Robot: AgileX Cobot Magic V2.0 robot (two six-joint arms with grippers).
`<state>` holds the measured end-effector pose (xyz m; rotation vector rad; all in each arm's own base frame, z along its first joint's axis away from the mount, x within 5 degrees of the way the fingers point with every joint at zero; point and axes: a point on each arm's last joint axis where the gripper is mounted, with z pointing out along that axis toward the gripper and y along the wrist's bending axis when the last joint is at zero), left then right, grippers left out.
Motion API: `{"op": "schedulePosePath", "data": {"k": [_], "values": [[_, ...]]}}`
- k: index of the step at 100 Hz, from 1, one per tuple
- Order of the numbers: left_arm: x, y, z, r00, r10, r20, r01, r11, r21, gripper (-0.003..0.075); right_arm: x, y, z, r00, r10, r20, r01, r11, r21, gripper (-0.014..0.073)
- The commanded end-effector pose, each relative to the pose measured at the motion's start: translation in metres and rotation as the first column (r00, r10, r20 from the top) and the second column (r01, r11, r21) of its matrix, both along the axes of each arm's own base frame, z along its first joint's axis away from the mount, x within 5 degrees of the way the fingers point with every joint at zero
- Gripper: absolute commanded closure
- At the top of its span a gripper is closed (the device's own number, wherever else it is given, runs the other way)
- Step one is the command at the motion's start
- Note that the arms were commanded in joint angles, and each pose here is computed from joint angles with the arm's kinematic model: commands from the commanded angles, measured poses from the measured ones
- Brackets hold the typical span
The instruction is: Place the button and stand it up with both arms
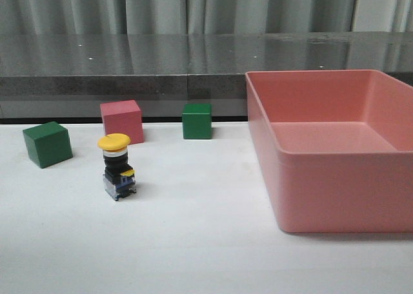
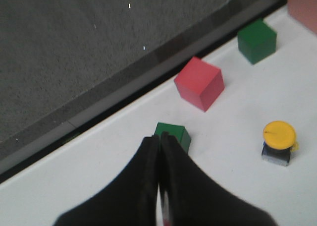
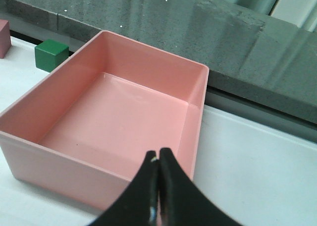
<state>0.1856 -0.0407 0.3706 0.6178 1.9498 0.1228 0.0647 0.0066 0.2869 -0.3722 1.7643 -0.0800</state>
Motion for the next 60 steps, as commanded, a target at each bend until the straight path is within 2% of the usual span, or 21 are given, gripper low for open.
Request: {"op": "schedulePosePath", "data": {"k": [1,17,23,39,48,60], "values": [[-0.032,0.006,0.007,0.975,0.015,0.223,0.009,0.994,-0.106,0.0740,0.001,0.001,0.015,0.995,0.011,0.095,-0.011,1.000,0.003,0.0656],[-0.090,0.019,-0.024,0.917,0.034,0.397,0.032,0.987,-0.157,0.0740,0.001,0.001,0.015,0.995,0.011,0.095,-0.011,1.000,0.003,0.0656],[-0.113,0.024,-0.038,0.878,0.044,0.476,0.045,0.984,-0.173,0.0740,0.001,0.001,0.015,0.995,0.011,0.097,-0.012,1.000,0.003,0.0656],[-0.148,0.032,-0.074,0.803,0.067,0.593,0.072,0.976,-0.207,0.0740,0.001,0.001,0.015,0.995,0.011,0.096,-0.011,1.000,0.003,0.0656],[-0.156,0.034,-0.088,0.787,0.071,0.612,0.078,0.974,-0.213,0.0740,0.001,0.001,0.015,0.995,0.011,0.096,-0.011,1.000,0.003,0.0656],[-0.147,0.032,-0.100,0.825,0.062,0.562,0.065,0.977,-0.203,0.0740,0.001,0.001,0.015,0.995,0.011,0.096,-0.011,1.000,0.003,0.0656]]}}
